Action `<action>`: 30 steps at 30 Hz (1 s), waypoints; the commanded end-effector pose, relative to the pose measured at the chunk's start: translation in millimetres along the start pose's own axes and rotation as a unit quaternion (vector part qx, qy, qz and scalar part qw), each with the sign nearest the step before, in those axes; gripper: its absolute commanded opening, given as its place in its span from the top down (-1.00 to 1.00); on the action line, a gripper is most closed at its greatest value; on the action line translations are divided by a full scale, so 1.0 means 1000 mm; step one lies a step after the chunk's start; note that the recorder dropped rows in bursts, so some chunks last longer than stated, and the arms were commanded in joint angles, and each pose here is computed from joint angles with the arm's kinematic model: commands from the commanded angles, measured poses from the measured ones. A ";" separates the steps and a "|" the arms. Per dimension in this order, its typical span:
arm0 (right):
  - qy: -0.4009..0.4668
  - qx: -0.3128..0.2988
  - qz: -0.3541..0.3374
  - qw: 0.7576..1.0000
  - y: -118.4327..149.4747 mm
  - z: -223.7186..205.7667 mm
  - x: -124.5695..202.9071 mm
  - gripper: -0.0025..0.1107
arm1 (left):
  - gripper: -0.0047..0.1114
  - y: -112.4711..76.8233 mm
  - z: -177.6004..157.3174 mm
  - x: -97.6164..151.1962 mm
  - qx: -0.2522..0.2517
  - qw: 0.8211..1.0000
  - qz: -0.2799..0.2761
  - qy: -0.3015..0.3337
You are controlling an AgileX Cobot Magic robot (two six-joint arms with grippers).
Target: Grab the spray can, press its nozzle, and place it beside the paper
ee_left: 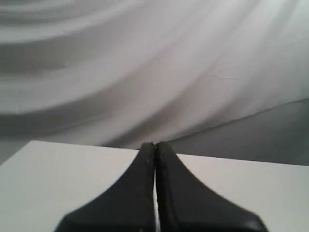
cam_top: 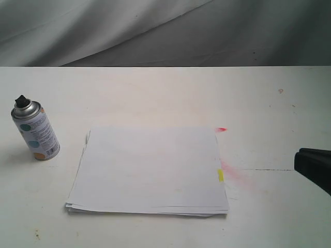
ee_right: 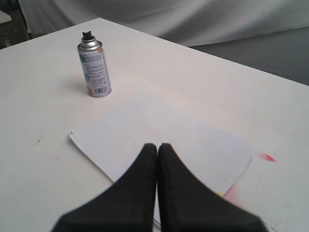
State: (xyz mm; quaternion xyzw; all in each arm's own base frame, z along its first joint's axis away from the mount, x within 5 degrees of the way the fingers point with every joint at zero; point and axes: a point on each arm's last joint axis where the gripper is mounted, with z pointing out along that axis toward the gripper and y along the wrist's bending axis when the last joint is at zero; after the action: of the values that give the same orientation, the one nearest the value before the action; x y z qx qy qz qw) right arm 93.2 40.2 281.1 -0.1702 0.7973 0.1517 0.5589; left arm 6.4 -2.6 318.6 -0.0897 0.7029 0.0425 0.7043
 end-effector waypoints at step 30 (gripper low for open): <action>-0.004 0.004 0.003 1.000 -0.001 0.000 0.001 0.96 | 0.89 0.013 0.051 0.118 -0.019 0.999 0.044 0.026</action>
State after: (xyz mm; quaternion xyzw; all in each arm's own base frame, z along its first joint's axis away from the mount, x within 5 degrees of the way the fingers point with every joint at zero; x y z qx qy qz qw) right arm 93.2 40.2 281.1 -0.1702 0.7973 0.1517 0.5589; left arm 55.1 12.0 201.8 -0.0762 0.7215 0.0799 0.6836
